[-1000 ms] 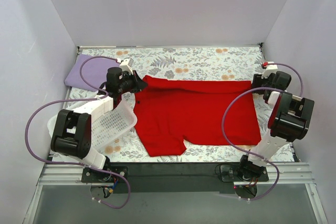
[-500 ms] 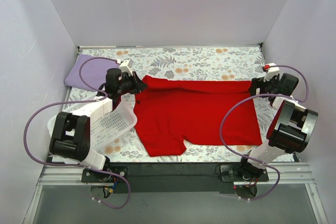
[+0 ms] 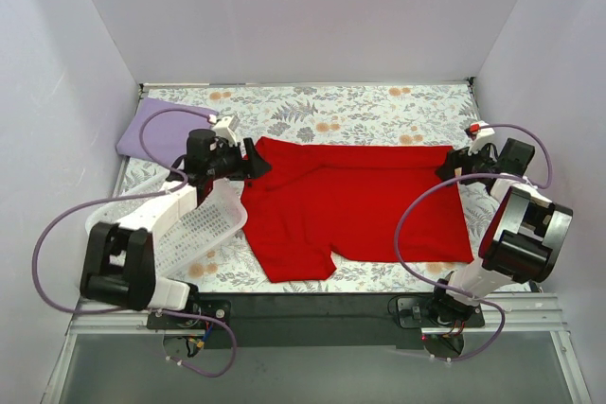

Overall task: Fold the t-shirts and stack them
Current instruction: Fold the tshirt

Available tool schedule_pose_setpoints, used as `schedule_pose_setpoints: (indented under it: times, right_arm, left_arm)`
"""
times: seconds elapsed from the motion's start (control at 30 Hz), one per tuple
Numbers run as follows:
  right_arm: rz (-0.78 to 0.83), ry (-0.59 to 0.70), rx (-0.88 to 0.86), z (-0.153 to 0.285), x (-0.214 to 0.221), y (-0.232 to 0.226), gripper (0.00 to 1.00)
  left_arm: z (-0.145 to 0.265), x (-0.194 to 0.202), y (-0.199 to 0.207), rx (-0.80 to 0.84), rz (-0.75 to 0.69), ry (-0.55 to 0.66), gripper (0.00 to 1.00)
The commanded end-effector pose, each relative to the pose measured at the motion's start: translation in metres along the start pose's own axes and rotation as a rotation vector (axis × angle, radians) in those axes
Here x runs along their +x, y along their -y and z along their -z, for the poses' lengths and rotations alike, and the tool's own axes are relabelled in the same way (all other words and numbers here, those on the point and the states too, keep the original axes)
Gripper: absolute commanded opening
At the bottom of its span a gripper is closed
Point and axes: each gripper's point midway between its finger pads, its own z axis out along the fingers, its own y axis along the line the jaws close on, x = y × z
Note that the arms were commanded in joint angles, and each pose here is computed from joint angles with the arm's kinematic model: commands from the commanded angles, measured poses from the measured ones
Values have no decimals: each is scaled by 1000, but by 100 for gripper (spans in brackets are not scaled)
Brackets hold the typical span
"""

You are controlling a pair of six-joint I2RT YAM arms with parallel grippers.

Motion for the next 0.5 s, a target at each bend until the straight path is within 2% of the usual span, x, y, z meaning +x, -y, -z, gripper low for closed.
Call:
schedule_pose_setpoints:
  times: [0.0, 0.03, 0.07, 0.13, 0.17, 0.2, 0.27, 0.33, 0.47]
  right_arm:
    - [18, 36, -37, 9, -10, -12, 92]
    - [18, 38, -42, 9, -11, -15, 92]
    - [17, 39, -47, 10, -10, -16, 92]
    - [7, 41, -63, 10, -10, -20, 92]
    - [1, 42, -67, 10, -10, -21, 92]
    - [-6, 42, -77, 10, -10, -22, 92]
    - [-7, 40, -86, 10, -10, -24, 92]
    - [-25, 27, -119, 12, -5, -32, 92]
    - [-36, 18, -135, 11, -2, -34, 92]
  left_arm:
    - [45, -49, 36, 30, -101, 176, 68]
    - [48, -57, 38, 22, -108, 202, 75]
    - [49, -71, 40, 11, -109, 223, 76]
    - [39, -71, 35, -5, -86, 162, 76]
    - [33, -79, 42, 21, -85, 121, 75]
    - [11, -64, 27, 7, -47, 34, 72]
    - [-9, -53, 23, 40, -22, -70, 68]
    - [-48, -44, 14, 87, -4, -179, 63]
    - [-69, -40, 10, 90, -28, -231, 61]
